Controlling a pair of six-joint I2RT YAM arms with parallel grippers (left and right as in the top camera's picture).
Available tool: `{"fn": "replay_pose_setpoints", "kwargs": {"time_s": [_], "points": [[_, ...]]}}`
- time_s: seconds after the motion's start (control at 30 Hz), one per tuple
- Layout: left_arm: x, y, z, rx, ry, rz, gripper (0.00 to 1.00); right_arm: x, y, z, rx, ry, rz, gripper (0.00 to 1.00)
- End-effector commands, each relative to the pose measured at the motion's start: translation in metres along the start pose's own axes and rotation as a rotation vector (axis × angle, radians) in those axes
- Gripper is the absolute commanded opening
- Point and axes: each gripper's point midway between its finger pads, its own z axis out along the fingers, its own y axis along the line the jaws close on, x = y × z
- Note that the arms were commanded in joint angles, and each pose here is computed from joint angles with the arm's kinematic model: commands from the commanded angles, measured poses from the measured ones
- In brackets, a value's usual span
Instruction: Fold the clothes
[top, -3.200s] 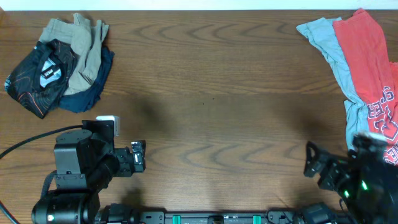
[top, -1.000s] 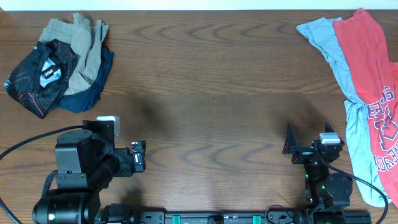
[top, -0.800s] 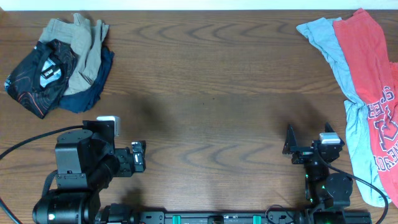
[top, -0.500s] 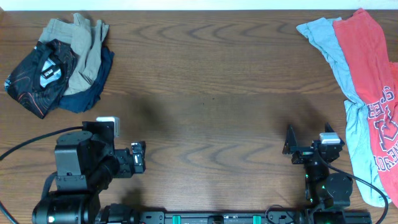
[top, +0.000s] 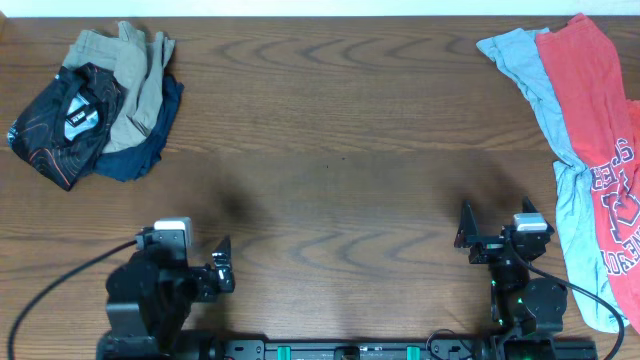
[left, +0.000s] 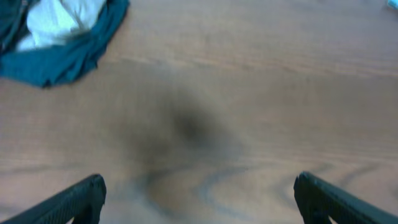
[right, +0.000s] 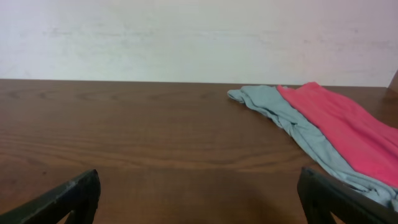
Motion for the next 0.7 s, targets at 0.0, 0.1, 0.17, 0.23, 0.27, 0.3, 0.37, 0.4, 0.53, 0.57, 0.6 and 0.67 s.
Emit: {"fn": "replay_pose_setpoints", "kwargs": {"time_s": [0.0, 0.1, 0.17, 0.23, 0.27, 0.3, 0.37, 0.4, 0.53, 0.57, 0.6, 0.67], "points": [[0.007, 0.003, 0.011, 0.000, -0.082, 0.026, 0.98, 0.000, 0.001, 0.000, -0.005, -0.002, -0.013, 0.99], [0.005, 0.004, 0.021, 0.007, -0.186, 0.038, 0.98, 0.000, 0.001, 0.000, -0.005, -0.002, -0.013, 0.99], [0.001, 0.005, 0.027, 0.013, -0.255, 0.046, 0.98, 0.000, 0.001, 0.000, -0.005, -0.002, -0.013, 0.99], [-0.004, 0.003, 0.034, 0.023, -0.312, 0.057, 0.98, 0.000, 0.001, 0.000, -0.005, -0.003, -0.013, 0.99], [-0.007, 0.003, 0.038, 0.027, -0.336, 0.066, 0.98, 0.000, 0.001, 0.000, -0.005, -0.002, -0.013, 0.99], [-0.009, 0.002, 0.042, 0.033, -0.358, 0.071, 0.98, 0.000, 0.001, 0.000, -0.005, -0.002, -0.013, 0.99], [-0.014, 0.005, 0.049, 0.012, -0.410, 0.076, 0.98, 0.000, 0.001, 0.000, -0.005, -0.002, -0.013, 0.99], [-0.017, 0.007, 0.051, -0.001, -0.440, 0.076, 0.98, 0.000, 0.001, 0.000, -0.005, -0.002, -0.013, 0.99], [-0.024, 0.015, 0.061, -0.052, -0.546, 0.067, 0.98, 0.000, 0.001, 0.000, -0.005, -0.002, -0.013, 0.99], [-0.022, 0.016, 0.063, -0.051, -0.556, 0.067, 0.98, 0.000, 0.001, 0.000, -0.005, -0.002, -0.013, 0.99], [-0.019, 0.016, 0.066, -0.052, -0.542, 0.067, 0.98, 0.000, 0.001, 0.000, -0.005, -0.002, -0.013, 0.99], [-0.011, 0.017, 0.071, -0.054, -0.507, 0.067, 0.98, 0.000, 0.001, 0.000, -0.005, -0.002, -0.013, 0.99]]}}
